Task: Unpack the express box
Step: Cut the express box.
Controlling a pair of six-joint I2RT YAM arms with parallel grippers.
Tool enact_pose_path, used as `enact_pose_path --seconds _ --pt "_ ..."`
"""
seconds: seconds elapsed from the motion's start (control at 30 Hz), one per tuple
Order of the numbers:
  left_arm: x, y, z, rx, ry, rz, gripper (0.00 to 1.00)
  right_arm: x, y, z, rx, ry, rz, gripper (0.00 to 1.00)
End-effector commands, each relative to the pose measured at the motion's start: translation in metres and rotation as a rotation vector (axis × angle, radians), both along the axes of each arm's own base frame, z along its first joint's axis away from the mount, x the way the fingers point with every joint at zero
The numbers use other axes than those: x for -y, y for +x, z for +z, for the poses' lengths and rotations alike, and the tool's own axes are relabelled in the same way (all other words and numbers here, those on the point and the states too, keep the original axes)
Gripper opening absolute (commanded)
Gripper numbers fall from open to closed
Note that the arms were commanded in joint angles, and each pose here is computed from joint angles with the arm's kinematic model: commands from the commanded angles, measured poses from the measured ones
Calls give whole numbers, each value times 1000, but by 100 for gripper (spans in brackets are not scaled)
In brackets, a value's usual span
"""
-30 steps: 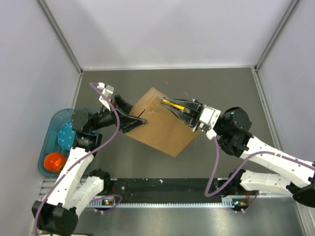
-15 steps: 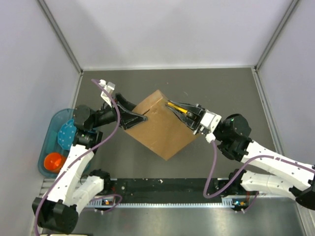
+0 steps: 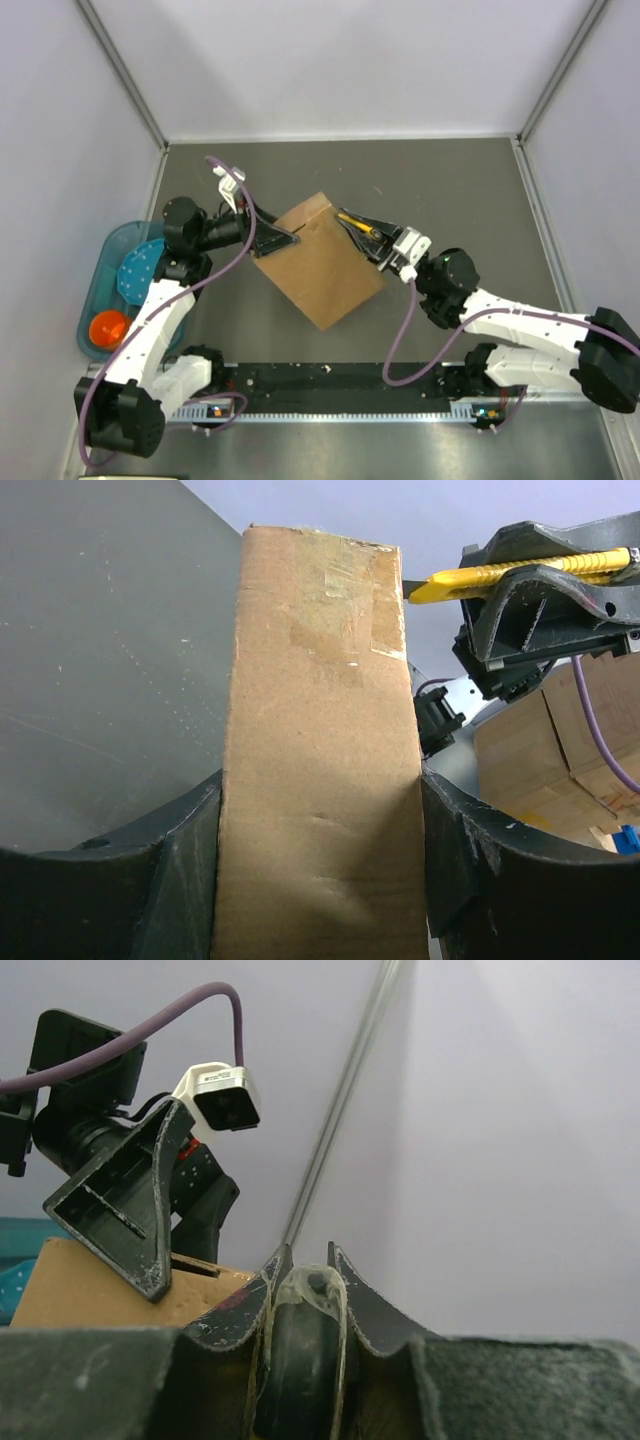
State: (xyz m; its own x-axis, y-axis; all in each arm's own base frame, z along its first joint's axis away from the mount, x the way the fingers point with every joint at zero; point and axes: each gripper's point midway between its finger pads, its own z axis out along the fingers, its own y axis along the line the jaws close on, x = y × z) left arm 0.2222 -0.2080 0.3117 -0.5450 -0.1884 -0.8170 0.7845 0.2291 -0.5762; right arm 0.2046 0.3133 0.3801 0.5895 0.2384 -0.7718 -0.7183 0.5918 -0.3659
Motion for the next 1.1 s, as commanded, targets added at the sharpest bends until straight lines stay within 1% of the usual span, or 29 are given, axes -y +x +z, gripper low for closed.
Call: enact_pose_path --seconds 0.0,0.07,0.13,0.17,0.2,0.23,0.3,0.33,0.4,0.47,0.5,0.63,0.83,1.07 --pt "-10 2 98 337 -131 101 0 -27 -6 -95 -247 -189 115 0" --pt "-11 4 95 340 -126 108 0 -28 -4 -103 -259 -200 107 0" --pt "-11 8 82 327 -104 114 0 -26 -3 -110 -273 -192 102 0" --pt "-12 11 76 346 -85 122 0 -27 -2 -117 -283 -196 103 0" --pt "-12 13 67 324 -69 132 0 -26 -2 -120 -294 -182 105 0" --pt "-14 16 62 349 -50 144 0 -27 -3 -123 -300 -175 109 0" --pt "-16 21 52 337 -21 159 0 -31 -2 -138 -333 -183 117 0" --pt "-17 23 50 361 -1 168 0 -32 -1 -136 -329 -161 120 0" --pt "-21 27 46 369 20 190 0 -35 1 -152 -363 -177 123 0" --pt "-26 34 39 356 62 226 0 -37 2 -156 -372 -168 128 0" --pt "-28 36 34 351 79 233 0 -40 3 -165 -394 -179 132 0" --pt "-34 41 20 368 131 262 0 -43 2 -180 -433 -176 147 0" --pt "-37 45 15 415 179 272 0 -45 -4 -196 -470 -175 156 0" --pt "-38 42 22 421 176 276 0 -45 -13 -215 -509 -193 158 0"
